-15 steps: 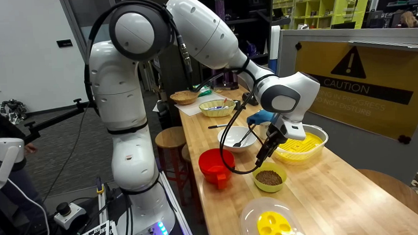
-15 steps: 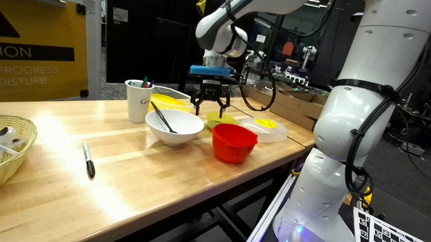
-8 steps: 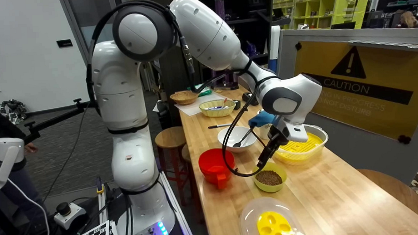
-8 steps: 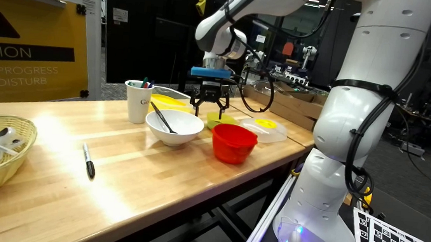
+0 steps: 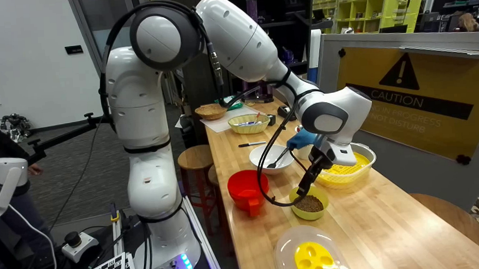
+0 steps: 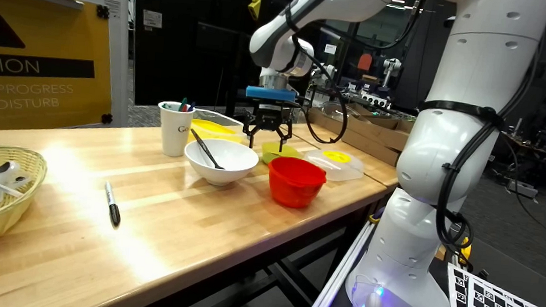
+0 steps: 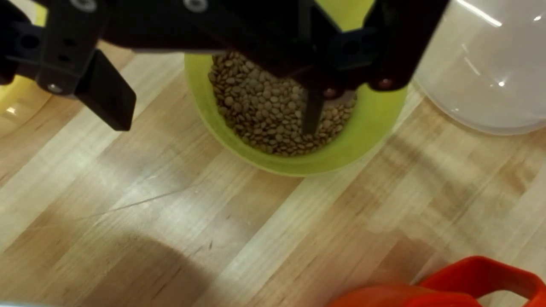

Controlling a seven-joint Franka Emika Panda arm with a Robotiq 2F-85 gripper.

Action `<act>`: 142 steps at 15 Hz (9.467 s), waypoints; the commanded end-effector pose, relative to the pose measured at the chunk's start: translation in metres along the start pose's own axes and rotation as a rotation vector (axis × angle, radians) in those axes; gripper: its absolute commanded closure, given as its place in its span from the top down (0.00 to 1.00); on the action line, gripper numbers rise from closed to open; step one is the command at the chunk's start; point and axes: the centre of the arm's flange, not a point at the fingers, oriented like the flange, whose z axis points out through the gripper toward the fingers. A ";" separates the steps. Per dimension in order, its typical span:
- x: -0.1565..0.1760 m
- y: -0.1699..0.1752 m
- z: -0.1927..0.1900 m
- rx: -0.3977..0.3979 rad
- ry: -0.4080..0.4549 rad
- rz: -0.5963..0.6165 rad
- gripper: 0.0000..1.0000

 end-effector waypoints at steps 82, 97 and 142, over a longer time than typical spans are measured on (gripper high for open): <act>-0.266 -0.058 -0.093 -0.210 0.358 -0.570 0.01; -0.322 -0.086 -0.083 -0.232 0.412 -0.705 0.01; -0.294 -0.094 -0.079 0.140 0.576 -0.501 0.01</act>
